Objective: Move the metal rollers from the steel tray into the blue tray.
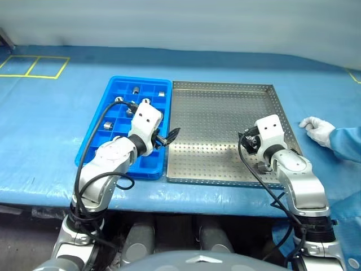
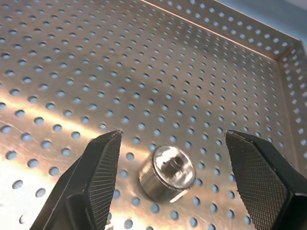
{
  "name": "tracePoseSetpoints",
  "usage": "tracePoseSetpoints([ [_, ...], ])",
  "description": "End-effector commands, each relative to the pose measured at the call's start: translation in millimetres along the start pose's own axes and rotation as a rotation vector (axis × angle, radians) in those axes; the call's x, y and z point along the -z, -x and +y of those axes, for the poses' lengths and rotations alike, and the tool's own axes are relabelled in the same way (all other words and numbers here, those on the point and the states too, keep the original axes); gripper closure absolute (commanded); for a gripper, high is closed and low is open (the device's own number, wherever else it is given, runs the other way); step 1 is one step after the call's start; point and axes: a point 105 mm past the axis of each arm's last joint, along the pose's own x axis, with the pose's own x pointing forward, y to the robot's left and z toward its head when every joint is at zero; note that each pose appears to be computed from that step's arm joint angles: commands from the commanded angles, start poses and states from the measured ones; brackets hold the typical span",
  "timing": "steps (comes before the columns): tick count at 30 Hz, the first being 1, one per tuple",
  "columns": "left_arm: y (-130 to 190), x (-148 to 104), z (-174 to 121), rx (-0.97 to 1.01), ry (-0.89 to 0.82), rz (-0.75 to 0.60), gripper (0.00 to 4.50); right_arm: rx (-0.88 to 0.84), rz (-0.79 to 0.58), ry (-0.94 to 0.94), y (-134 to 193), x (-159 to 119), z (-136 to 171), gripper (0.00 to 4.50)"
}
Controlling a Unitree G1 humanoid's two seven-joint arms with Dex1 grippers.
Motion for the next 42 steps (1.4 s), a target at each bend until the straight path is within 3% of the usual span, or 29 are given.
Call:
tracePoseSetpoints([
  [1,-2,-11,-5,0.023,-0.024,-0.046,0.86,0.054,-0.02,-0.063,0,-1,-11,0.87],
  [38,2,2,3,-0.024,-0.021,-0.004,0.86,0.023,0.028,-0.189,-16,16,-4,0.87],
  [42,3,2,4,-0.03,-0.021,-0.005,0.86,0.007,0.025,-0.217,-19,16,-2,1.79],
])
